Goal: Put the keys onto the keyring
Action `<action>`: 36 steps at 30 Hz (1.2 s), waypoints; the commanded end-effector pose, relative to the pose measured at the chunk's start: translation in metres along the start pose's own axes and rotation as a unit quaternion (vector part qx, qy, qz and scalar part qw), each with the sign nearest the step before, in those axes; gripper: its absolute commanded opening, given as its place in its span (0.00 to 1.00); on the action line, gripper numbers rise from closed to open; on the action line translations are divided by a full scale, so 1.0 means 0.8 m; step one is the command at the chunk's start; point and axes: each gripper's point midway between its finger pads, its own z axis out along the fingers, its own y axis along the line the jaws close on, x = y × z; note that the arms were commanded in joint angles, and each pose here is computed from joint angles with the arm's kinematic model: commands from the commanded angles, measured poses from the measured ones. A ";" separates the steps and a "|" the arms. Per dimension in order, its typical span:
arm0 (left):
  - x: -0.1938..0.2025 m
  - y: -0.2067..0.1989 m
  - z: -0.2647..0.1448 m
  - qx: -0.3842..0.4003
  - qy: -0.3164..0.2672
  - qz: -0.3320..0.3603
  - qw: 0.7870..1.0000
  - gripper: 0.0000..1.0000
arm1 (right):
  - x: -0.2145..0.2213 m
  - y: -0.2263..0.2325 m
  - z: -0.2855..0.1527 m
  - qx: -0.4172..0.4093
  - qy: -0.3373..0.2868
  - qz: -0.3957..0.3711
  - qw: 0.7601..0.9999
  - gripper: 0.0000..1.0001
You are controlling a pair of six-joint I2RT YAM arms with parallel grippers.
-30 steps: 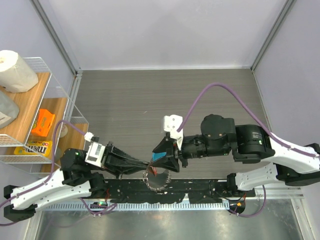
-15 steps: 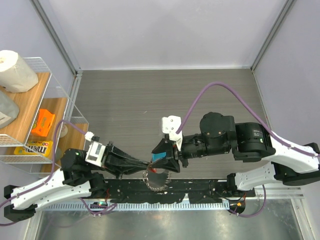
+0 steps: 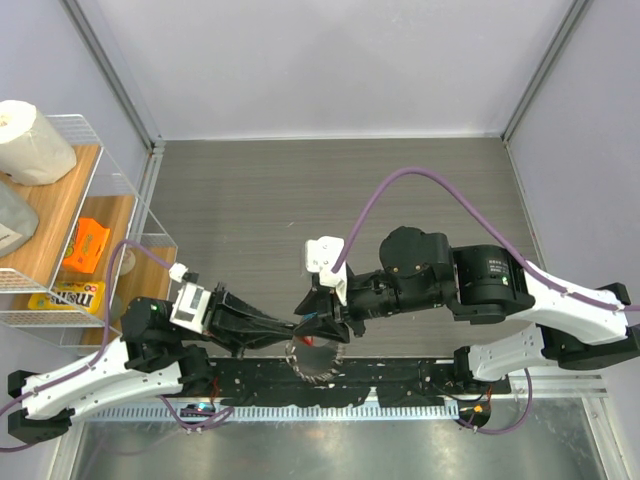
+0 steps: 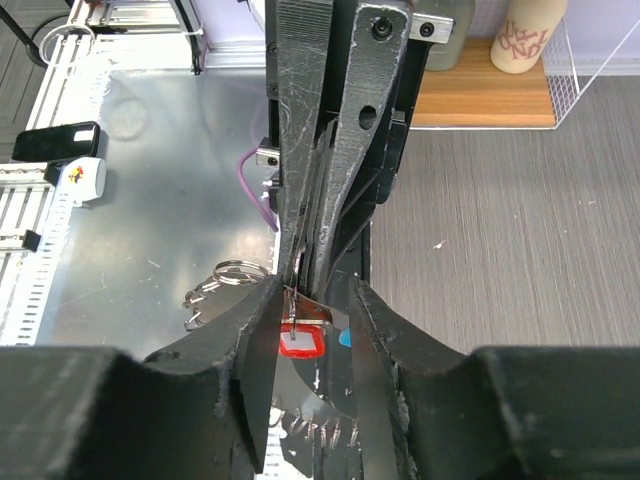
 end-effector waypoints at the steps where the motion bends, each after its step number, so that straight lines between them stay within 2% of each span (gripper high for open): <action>1: -0.030 -0.006 0.002 0.005 -0.041 0.022 0.999 0.00 | -0.021 0.001 -0.013 -0.002 -0.025 -0.008 1.000 0.35; 5: -0.032 -0.006 0.001 0.006 -0.043 0.025 0.999 0.00 | -0.018 0.002 -0.012 -0.003 -0.021 -0.009 1.000 0.26; 8: -0.034 -0.007 0.001 0.007 -0.045 0.025 0.999 0.00 | -0.016 0.003 -0.010 -0.005 -0.017 -0.009 1.000 0.06; 15: -0.031 -0.005 0.001 -0.004 -0.023 0.016 1.000 0.00 | -0.013 0.002 -0.014 -0.005 -0.006 -0.011 1.000 0.06; 16: -0.026 -0.004 -0.001 -0.007 -0.011 0.012 1.000 0.07 | -0.012 0.002 -0.015 -0.004 -0.004 -0.010 1.000 0.06; 17: -0.021 -0.004 -0.004 -0.008 0.000 0.006 1.000 0.18 | -0.011 0.001 -0.020 -0.002 0.000 -0.010 1.000 0.06; 19: -0.010 -0.006 -0.010 -0.010 0.019 -0.001 1.000 0.32 | -0.010 0.000 -0.025 0.004 0.006 -0.005 1.000 0.06; 23: 0.000 -0.013 -0.026 -0.016 0.051 -0.013 0.998 0.47 | 0.007 0.002 -0.028 0.002 0.028 0.009 1.000 0.06; 30: 0.020 -0.012 -0.037 -0.035 0.115 -0.045 0.992 0.54 | 0.032 0.018 -0.024 -0.027 0.064 0.042 0.997 0.06; 36: 0.034 -0.017 -0.027 -0.021 0.165 -0.085 0.982 0.54 | 0.049 0.028 -0.015 -0.048 0.096 0.054 0.993 0.06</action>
